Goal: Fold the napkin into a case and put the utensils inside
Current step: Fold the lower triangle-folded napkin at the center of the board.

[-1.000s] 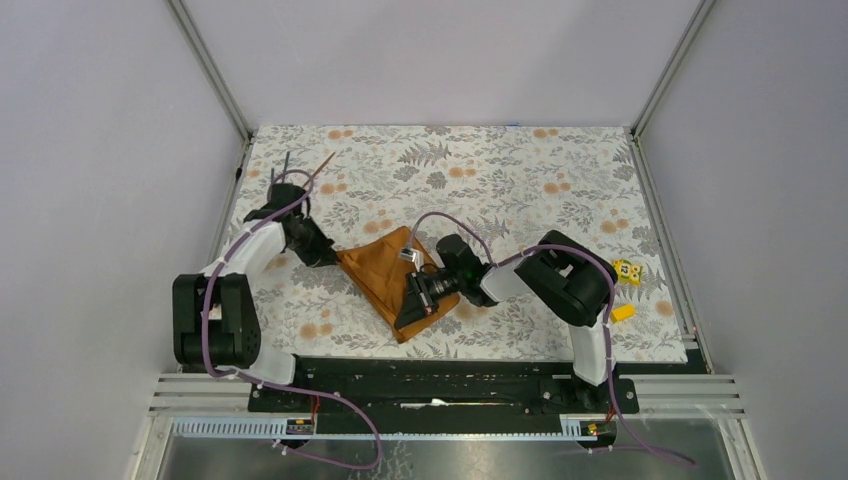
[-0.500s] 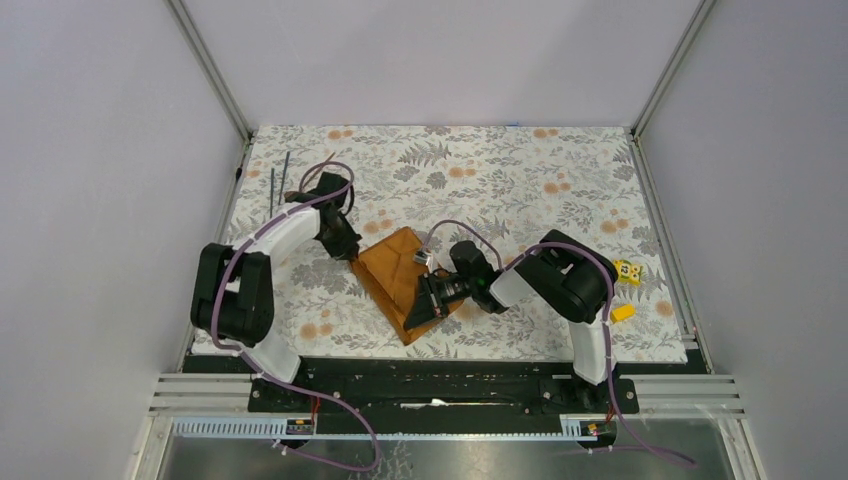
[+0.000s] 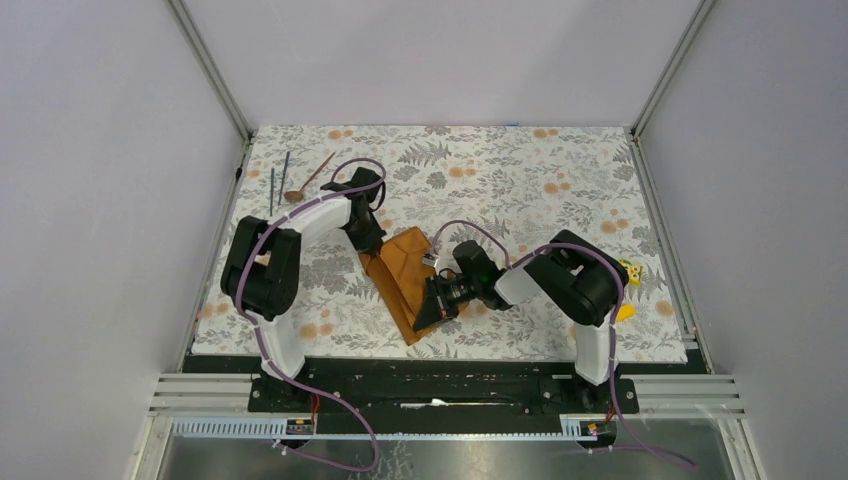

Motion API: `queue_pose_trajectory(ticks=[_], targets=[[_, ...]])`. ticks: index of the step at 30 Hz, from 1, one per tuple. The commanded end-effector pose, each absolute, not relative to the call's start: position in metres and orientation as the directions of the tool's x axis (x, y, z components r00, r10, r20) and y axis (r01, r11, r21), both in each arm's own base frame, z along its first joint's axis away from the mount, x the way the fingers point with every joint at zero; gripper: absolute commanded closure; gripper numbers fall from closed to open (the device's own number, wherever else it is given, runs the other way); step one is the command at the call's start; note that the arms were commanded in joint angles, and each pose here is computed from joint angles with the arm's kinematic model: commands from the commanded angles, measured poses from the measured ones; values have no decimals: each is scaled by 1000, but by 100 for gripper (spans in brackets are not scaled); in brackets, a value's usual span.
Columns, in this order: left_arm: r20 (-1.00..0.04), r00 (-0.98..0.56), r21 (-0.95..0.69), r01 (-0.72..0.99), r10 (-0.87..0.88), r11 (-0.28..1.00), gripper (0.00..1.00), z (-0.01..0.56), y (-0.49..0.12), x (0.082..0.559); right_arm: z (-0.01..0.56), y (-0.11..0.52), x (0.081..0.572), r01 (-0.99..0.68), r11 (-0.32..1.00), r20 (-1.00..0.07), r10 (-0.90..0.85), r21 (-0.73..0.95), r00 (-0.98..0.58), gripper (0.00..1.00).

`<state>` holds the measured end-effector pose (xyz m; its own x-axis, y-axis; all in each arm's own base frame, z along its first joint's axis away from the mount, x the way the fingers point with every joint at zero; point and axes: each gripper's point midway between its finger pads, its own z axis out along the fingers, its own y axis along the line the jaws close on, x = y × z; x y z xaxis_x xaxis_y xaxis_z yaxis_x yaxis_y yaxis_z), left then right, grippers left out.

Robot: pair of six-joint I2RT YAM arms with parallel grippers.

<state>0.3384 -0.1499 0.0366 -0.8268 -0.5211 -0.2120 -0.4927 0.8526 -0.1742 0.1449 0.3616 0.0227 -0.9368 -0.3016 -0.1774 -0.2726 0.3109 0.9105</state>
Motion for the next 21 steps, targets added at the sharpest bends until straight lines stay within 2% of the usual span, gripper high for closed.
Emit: queue_pose_trajectory(ticks=[1, 11, 21], targets=[[-316, -774, -215, -505, -549, 836, 97, 49, -150, 375, 22, 351, 141, -330, 353, -203, -351, 876, -914, 100], [-402, -729, -280, -477, -553, 833, 97, 96, -153, 373, 41, 354, 142, -358, 318, -237, -362, 878, -902, 100], [-399, -742, -322, -436, -538, 840, 97, 105, -178, 387, 50, 354, 139, -351, 290, -240, -357, 890, -903, 100]])
